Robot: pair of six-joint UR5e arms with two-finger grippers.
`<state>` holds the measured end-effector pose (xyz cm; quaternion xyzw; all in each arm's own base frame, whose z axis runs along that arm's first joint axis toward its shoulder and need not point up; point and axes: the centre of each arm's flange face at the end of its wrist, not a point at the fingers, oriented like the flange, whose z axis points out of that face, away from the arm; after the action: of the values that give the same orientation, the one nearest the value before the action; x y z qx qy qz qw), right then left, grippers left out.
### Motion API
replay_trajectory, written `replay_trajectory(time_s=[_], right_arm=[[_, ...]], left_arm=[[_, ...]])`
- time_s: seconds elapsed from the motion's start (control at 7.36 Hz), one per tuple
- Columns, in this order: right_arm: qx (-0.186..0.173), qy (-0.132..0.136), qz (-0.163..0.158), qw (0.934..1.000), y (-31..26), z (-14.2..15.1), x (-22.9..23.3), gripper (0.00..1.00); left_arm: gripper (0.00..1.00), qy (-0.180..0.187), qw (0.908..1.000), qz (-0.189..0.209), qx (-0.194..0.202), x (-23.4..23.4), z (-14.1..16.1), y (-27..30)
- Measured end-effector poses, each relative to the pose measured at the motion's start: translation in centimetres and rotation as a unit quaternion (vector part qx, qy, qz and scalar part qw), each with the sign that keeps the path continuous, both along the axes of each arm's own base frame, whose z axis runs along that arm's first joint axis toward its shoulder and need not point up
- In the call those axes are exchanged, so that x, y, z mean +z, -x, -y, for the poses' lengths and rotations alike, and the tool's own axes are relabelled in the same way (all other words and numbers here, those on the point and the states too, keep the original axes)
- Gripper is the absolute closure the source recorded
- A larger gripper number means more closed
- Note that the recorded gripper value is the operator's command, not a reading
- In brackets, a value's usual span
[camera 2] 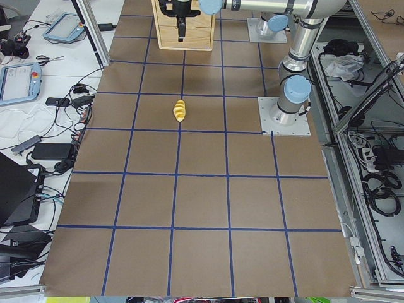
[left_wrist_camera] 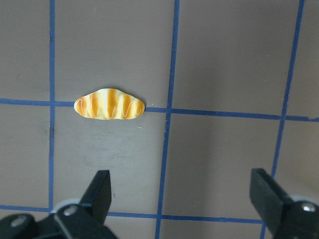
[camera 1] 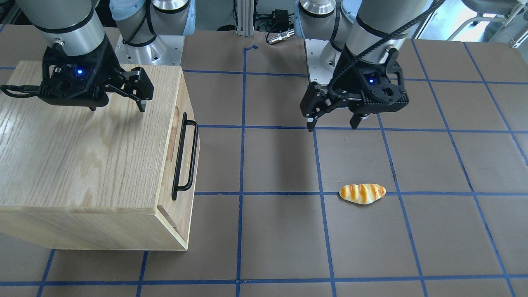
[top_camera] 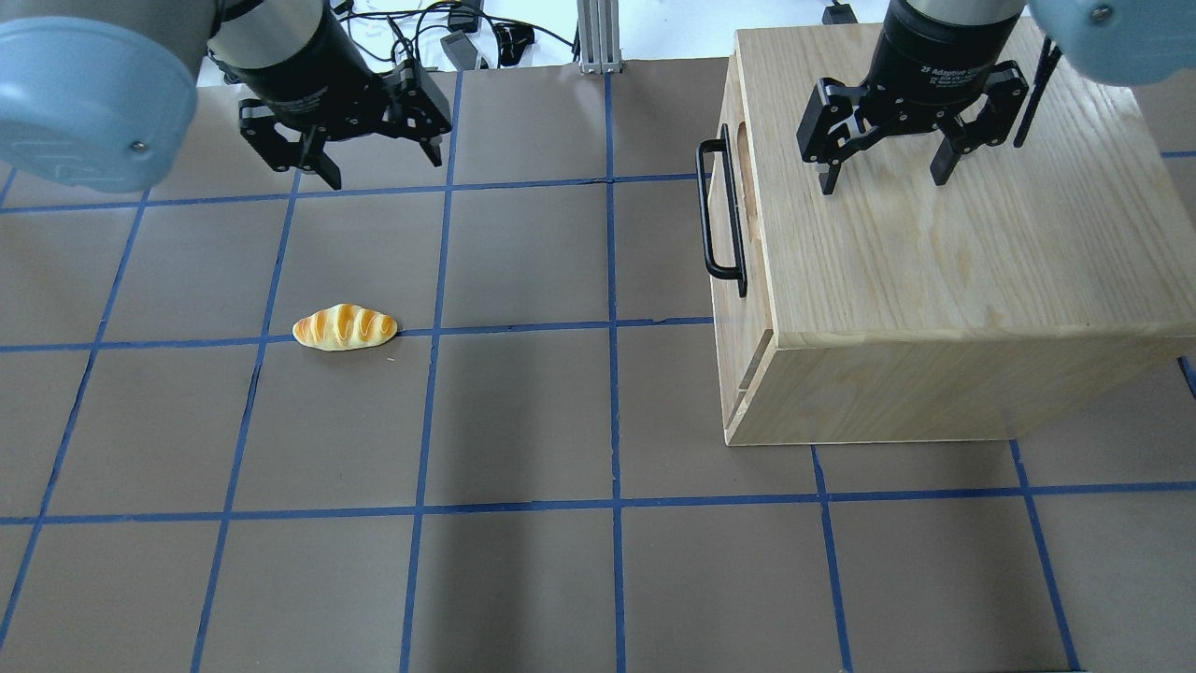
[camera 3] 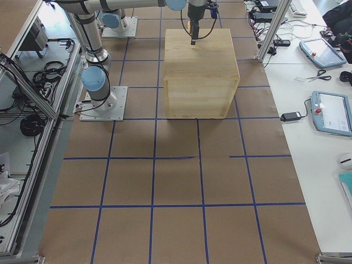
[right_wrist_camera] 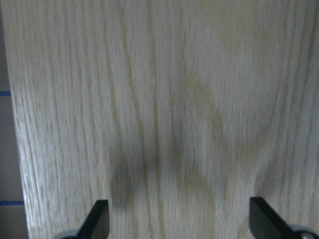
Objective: Open upper drawer
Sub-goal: 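Move the left gripper toward the black handle on the cabinet drawer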
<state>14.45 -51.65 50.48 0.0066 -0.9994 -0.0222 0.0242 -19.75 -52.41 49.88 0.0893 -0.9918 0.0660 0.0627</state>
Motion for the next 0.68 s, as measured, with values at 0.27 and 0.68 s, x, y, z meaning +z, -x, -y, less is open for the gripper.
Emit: replay_trajectory(time_s=[0.27,0.68], right_arm=[[0.000,0.000,0.000,1.0000,0.0,0.0,0.0,0.00],[0.000,0.000,0.000,1.0000,0.0,0.0,0.0,0.00]], left_arm=[[0.00,0.006,0.9980,-0.059,0.024,-0.6,-0.2,5.0],[0.00,0.003,0.9929,-0.114,0.031,-2.4,-0.2,10.8]])
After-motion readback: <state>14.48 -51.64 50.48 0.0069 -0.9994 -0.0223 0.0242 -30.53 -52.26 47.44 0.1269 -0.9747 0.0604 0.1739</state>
